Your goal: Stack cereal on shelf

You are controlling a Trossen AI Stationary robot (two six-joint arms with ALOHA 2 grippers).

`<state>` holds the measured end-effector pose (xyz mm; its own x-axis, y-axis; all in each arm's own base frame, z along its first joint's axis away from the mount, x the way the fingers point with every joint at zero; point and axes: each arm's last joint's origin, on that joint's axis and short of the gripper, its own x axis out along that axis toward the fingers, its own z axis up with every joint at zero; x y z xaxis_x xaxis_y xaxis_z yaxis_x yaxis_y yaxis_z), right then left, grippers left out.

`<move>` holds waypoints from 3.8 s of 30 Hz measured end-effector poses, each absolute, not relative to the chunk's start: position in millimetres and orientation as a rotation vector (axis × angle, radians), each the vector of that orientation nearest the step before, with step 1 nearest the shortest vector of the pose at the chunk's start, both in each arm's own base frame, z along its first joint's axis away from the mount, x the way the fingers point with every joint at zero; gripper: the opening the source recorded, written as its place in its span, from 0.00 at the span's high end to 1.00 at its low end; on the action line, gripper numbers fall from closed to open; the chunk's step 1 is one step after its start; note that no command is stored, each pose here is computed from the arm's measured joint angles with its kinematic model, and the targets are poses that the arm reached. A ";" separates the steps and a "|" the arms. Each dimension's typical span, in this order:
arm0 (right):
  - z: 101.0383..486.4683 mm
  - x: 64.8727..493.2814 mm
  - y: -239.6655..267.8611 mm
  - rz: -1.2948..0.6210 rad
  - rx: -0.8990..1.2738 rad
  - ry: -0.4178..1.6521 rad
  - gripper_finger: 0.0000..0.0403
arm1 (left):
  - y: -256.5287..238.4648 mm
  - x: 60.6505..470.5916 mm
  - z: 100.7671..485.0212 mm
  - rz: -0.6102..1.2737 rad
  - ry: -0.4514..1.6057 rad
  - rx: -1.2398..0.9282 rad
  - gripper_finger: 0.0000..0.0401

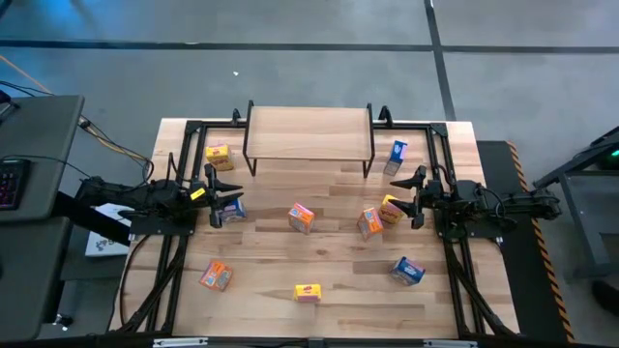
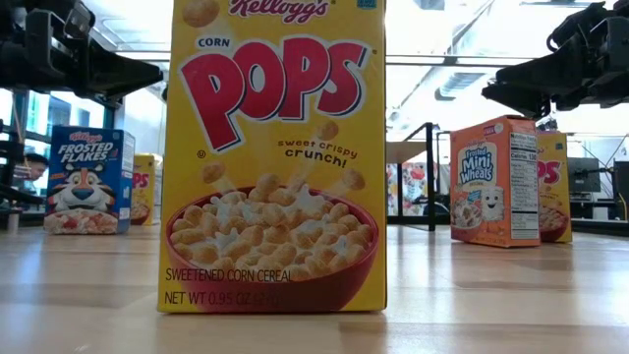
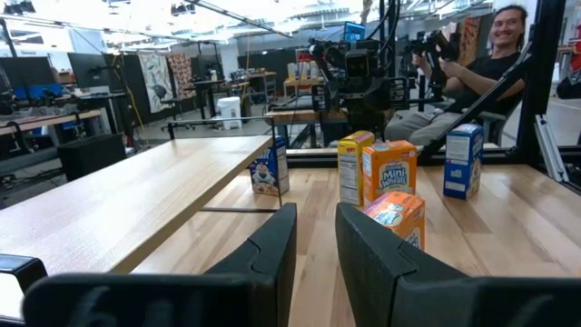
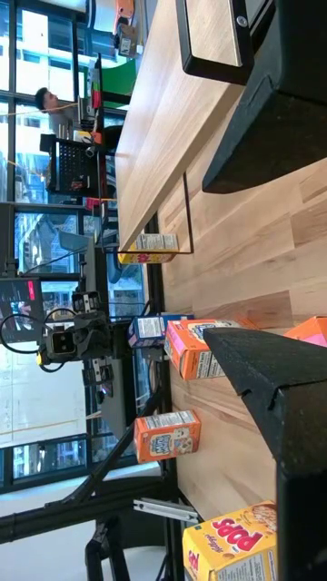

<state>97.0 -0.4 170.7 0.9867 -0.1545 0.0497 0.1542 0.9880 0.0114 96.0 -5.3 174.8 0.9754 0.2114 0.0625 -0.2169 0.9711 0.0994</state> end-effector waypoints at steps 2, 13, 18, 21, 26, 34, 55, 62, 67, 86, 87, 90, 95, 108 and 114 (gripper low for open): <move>170.7 97.0 -0.4 -0.155 0.008 -0.051 0.38 | -5.3 96.0 174.7 0.216 -0.051 0.106 0.82; 170.7 97.0 -0.4 -0.155 0.007 -0.050 0.38 | -5.3 96.0 174.7 0.216 -0.051 0.106 0.82; 170.7 97.0 -0.4 -0.155 0.008 -0.051 0.38 | -5.3 96.0 174.7 0.216 -0.051 0.106 0.82; 170.7 97.0 -0.4 -0.155 0.008 -0.051 0.38 | -5.3 96.0 174.7 0.216 -0.051 0.106 0.82; 170.7 97.0 -0.4 -0.155 0.007 -0.050 0.38 | -5.3 96.0 174.8 0.216 -0.052 0.106 0.82; 170.7 97.0 -0.5 -0.158 0.007 -0.051 0.38 | -5.3 96.0 174.8 0.216 -0.052 0.106 0.82; 170.6 97.1 0.1 -0.135 -0.002 -0.048 0.28 | -5.3 96.0 174.8 0.216 -0.052 0.106 0.82; 170.4 97.1 0.3 -0.128 -0.001 -0.047 0.19 | -5.3 96.0 174.8 0.216 -0.052 0.107 0.82; 170.4 97.1 0.3 -0.128 0.006 -0.047 0.18 | -5.3 96.0 174.8 0.216 -0.052 0.106 0.82; 177.7 96.5 0.3 -0.122 0.110 -0.129 0.18 | -5.3 96.0 174.7 0.216 -0.051 0.106 0.82; 179.1 96.3 0.3 -0.122 0.114 -0.143 0.18 | -5.3 96.0 174.8 0.216 -0.052 0.107 0.82; 182.5 95.8 0.0 -0.126 0.122 -0.179 0.18 | -5.3 96.0 174.8 0.217 -0.052 0.106 0.82; 189.1 94.2 -0.8 -0.147 0.164 -0.245 0.18 | -5.3 96.0 174.7 0.216 -0.051 0.107 0.82; 263.7 65.7 -9.0 -0.379 0.310 -0.196 0.18 | -5.3 96.0 174.8 0.216 -0.052 0.107 0.82; 294.2 63.1 -10.4 -0.463 0.387 0.000 0.18 | -5.3 96.0 174.8 0.216 -0.052 0.106 0.82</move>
<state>63.1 -10.4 294.2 0.8962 -0.4352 -0.0864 0.4350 0.8236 0.3640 96.0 -5.3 174.8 0.9754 0.2112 0.0628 -0.2167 0.9712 0.0991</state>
